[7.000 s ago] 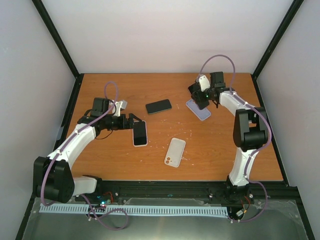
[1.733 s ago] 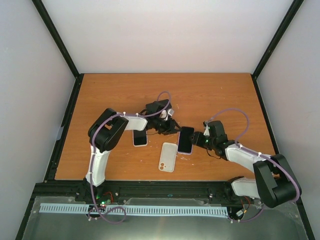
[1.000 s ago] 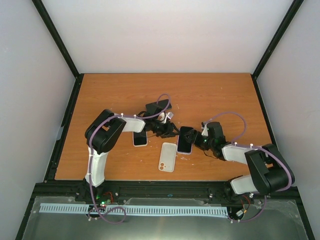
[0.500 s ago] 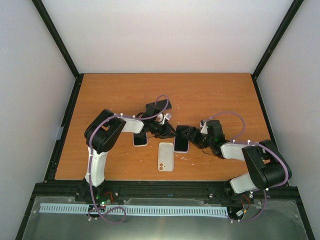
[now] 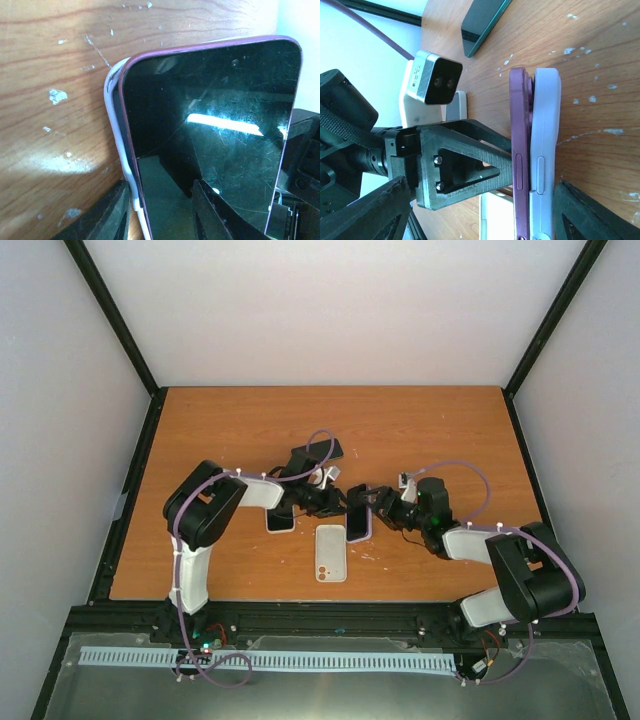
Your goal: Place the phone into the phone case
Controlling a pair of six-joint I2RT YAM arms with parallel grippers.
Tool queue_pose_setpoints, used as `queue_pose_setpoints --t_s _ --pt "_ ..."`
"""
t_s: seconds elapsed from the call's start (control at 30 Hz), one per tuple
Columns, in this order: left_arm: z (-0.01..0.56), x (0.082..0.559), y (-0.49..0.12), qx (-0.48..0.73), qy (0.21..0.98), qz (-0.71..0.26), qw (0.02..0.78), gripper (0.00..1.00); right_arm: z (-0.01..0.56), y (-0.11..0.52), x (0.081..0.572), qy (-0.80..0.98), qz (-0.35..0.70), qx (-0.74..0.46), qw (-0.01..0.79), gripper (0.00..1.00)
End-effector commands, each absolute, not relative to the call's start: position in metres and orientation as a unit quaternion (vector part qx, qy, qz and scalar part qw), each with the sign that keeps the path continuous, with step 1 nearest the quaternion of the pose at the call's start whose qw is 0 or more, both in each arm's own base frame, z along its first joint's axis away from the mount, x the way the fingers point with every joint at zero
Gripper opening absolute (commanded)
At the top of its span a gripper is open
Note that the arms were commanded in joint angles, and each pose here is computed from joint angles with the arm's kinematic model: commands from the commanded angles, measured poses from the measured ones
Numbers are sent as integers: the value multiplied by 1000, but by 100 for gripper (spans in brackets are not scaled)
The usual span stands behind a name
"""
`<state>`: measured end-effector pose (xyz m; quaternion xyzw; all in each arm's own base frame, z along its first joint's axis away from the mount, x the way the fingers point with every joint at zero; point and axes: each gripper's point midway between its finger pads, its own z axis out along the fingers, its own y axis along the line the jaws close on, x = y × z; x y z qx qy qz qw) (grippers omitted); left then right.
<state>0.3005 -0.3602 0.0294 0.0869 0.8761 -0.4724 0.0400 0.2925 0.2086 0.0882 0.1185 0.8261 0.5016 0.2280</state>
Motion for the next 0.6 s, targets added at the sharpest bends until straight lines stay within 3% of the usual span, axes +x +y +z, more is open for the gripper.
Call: queue_pose_setpoints --t_s 0.0,0.23,0.57 --pt "33 296 -359 110 878 -462 54 36 99 222 285 811 535 85 223 76" --pt "28 295 -355 105 884 -452 53 38 81 222 280 821 527 78 207 71" --pt "27 297 -352 98 888 -445 59 38 63 208 283 854 463 79 224 30"
